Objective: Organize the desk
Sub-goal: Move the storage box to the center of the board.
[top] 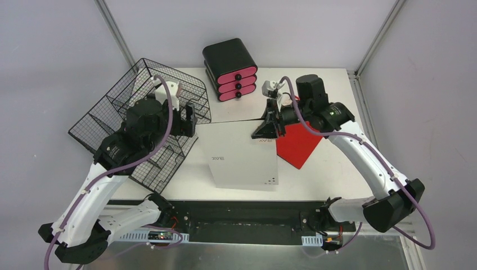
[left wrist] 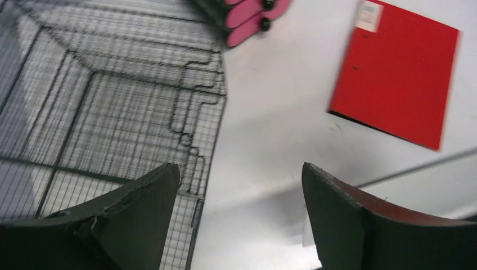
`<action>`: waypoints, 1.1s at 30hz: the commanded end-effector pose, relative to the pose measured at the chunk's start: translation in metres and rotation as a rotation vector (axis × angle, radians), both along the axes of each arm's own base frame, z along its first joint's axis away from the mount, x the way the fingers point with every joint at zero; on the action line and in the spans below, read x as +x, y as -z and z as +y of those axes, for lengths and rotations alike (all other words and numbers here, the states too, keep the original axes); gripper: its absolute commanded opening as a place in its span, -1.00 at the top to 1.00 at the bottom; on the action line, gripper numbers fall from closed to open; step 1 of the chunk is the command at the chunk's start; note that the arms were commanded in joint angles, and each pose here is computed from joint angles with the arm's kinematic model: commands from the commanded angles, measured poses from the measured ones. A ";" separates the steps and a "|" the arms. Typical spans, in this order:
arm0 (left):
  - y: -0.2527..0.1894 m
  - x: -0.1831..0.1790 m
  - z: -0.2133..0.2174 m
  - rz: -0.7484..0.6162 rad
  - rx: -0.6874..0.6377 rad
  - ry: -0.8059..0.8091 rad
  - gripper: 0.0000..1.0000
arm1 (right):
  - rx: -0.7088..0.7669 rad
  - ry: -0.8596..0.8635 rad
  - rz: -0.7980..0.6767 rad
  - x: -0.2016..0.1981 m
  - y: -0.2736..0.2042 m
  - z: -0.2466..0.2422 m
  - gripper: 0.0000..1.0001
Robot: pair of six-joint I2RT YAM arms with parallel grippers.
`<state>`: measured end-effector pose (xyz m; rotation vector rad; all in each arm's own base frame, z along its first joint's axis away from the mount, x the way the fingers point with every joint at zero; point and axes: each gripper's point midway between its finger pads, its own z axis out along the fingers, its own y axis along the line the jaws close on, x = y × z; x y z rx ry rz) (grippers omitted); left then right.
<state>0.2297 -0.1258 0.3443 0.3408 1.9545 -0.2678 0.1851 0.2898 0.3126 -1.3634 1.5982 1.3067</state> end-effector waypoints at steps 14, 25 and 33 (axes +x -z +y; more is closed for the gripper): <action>0.039 0.025 0.104 0.083 -0.173 -0.846 -0.68 | 0.116 0.098 -0.005 0.007 -0.040 -0.014 1.00; 0.069 0.066 0.116 0.246 -0.309 -1.030 -0.08 | 0.123 0.082 0.008 0.003 -0.037 -0.017 1.00; 0.088 0.064 0.113 0.321 -0.309 -1.081 0.54 | 0.134 0.080 -0.002 -0.001 -0.040 -0.022 1.00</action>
